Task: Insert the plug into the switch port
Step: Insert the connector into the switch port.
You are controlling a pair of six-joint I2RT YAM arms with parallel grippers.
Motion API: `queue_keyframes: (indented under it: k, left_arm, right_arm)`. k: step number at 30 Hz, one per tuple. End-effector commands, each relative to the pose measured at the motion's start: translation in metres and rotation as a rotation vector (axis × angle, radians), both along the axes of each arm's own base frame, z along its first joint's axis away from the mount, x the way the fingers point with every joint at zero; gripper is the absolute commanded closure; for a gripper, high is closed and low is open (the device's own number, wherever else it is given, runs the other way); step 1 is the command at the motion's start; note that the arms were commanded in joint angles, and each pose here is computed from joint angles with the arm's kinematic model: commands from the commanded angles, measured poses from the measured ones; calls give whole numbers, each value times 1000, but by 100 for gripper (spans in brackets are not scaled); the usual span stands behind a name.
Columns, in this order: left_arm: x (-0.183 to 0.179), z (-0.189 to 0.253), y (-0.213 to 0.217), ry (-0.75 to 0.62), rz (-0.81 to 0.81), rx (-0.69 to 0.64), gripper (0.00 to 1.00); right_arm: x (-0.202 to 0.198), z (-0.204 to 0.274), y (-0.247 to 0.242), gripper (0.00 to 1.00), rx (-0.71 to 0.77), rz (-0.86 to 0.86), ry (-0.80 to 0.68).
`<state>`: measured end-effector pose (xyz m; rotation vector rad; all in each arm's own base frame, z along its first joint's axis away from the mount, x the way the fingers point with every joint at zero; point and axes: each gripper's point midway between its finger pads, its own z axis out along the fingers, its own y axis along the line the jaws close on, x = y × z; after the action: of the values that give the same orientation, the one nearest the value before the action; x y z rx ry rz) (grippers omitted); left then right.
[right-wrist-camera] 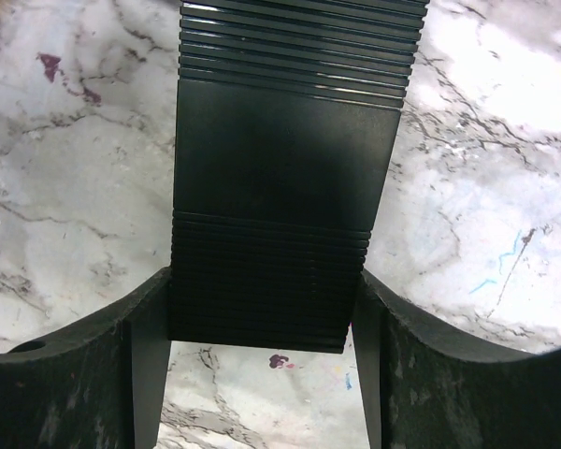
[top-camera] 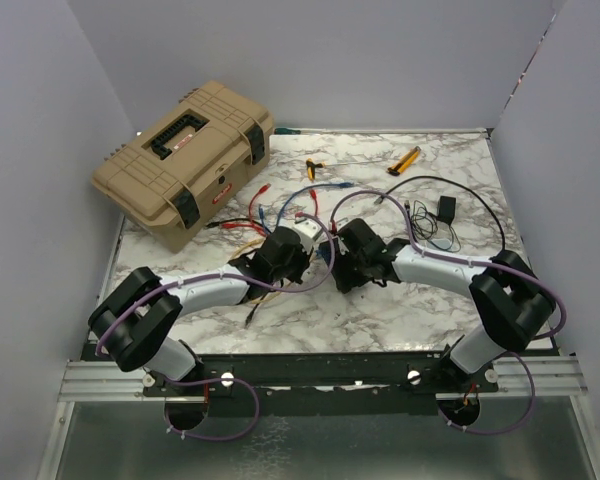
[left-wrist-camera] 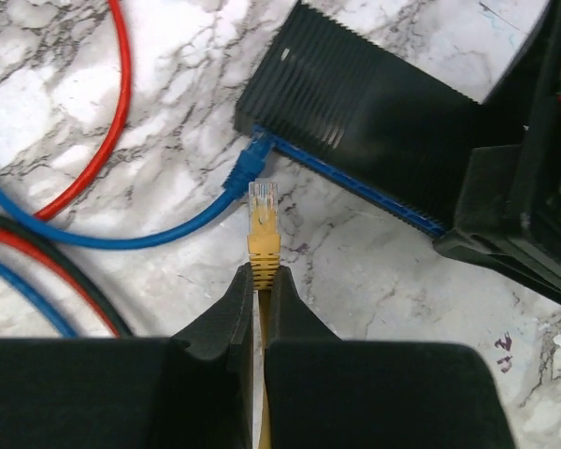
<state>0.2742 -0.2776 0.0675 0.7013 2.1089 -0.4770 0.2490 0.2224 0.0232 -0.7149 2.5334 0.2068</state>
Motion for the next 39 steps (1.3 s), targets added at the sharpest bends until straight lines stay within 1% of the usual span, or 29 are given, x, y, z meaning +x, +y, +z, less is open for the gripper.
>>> queue_keyframes:
  k: [1, 4, 8, 9, 10, 12, 13, 14, 16, 18, 21, 25, 28, 30, 35, 37, 39]
  left_arm:
    - [-17, -9, -5, 15, -57, 26, 100]
    - [-21, -17, -4, 23, -67, 54, 100]
    - [-18, -20, 0, 18, -47, 75, 100]
    - [-18, -20, 0, 18, -46, 76, 100]
    - [-18, -22, 1, 18, -43, 82, 100]
    - [-16, -25, 4, 21, -29, 99, 100]
    - [-16, -26, 5, 21, -23, 107, 100]
    - [-15, -28, 8, 19, -14, 119, 100]
    - [-13, -30, 13, 13, 6, 139, 100]
    - [-13, -33, 14, 17, 6, 147, 100]
    - [-14, -35, 12, 26, -2, 149, 100]
    - [-13, -34, 10, 23, -5, 144, 100]
    - [-12, -32, 7, 20, -12, 132, 100]
    - [-12, -31, 6, 17, -15, 130, 100]
    - [-11, -29, 1, 14, -27, 115, 100]
    - [-10, -28, -1, 13, -33, 109, 100]
    - [-10, -25, -6, 14, -46, 96, 100]
  right_arm:
    - [-7, 1, 22, 78, 59, 178, 41]
    - [-9, -6, 22, 77, 44, 194, 76]
    - [-12, -12, 18, 72, 30, 180, 89]
    - [-12, -11, 17, 69, 29, 171, 84]
    - [-12, -10, 16, 63, 29, 168, 77]
    - [-9, -6, 14, 44, 29, 159, 57]
    - [-8, -5, 12, 38, 23, 152, 49]
    - [-7, -5, 10, 33, 13, 145, 47]
    - [-9, -8, 6, 31, -10, 141, 56]
    - [-5, -12, -4, 28, -62, 99, 45]
    - [-2, -12, -13, 16, -103, 47, 41]
    - [4, 2, -20, 7, -119, -14, 1]
    - [14, 11, -34, 3, -163, -99, -52]
    - [18, 15, -41, 3, -183, -148, -69]
    - [32, 26, -76, 2, -266, -335, -117]
    - [34, 32, -77, 2, -241, -340, -127]
    - [32, 37, -70, 2, -181, -301, -115]
